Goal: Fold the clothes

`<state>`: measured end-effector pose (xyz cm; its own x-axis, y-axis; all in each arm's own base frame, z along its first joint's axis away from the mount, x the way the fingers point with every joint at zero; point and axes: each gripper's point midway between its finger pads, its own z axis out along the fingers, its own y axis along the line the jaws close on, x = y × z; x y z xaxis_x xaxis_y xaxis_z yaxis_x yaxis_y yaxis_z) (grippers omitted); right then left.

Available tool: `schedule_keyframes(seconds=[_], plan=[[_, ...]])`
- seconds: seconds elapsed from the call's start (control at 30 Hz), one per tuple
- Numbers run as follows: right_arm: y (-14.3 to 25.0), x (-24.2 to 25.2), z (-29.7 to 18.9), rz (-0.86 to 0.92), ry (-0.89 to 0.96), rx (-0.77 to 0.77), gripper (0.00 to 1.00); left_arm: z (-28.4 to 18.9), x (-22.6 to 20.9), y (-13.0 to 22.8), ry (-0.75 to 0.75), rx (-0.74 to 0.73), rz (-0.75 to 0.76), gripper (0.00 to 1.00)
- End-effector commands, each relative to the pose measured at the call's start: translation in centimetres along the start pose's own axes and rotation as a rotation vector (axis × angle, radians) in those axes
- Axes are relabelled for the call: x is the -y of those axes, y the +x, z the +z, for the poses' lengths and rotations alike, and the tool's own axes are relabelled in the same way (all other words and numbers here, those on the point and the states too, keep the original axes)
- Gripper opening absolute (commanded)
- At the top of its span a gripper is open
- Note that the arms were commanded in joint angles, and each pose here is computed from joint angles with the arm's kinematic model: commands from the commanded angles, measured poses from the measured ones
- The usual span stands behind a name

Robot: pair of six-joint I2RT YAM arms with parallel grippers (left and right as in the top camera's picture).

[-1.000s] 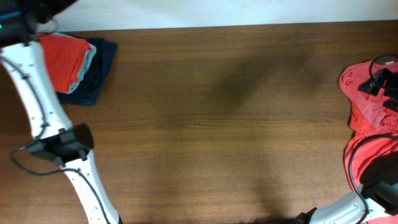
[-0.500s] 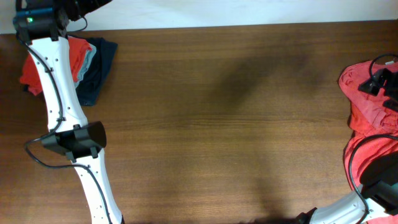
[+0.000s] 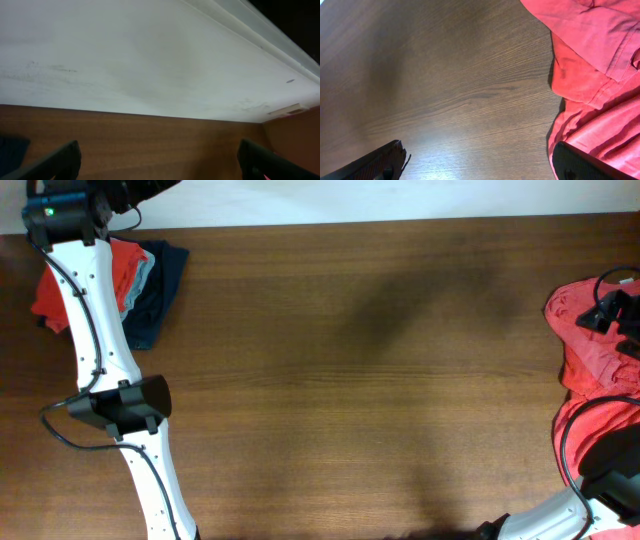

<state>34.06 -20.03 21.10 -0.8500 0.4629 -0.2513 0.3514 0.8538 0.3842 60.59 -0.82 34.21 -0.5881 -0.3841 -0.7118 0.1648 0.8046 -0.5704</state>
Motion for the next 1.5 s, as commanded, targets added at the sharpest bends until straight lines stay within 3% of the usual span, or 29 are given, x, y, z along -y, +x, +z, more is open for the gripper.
schedule_keyframes(seconds=[0.0, 1.17, 1.33, 1.47], plan=[[-0.1, -0.2, -0.5, -0.009, 0.002, 0.013, 0.99, 0.1, -0.2, 0.1, 0.003, -0.007, -0.008, 0.99], [-0.1, -0.8, 0.0, -0.024, -0.004, 0.003, 0.99, 0.1, -0.2, 0.1, 0.003, -0.006, -0.008, 1.00], [0.1, -4.4, -2.2, -0.114, -0.002, 0.061, 0.99, 0.1, -0.3, 0.1, 0.002, -0.006, -0.008, 0.99], [1.6, -11.0, -5.2, -0.284, -0.023, 0.139, 0.99, 0.1, -0.2, 0.1, 0.003, -0.006, -0.008, 0.99]])
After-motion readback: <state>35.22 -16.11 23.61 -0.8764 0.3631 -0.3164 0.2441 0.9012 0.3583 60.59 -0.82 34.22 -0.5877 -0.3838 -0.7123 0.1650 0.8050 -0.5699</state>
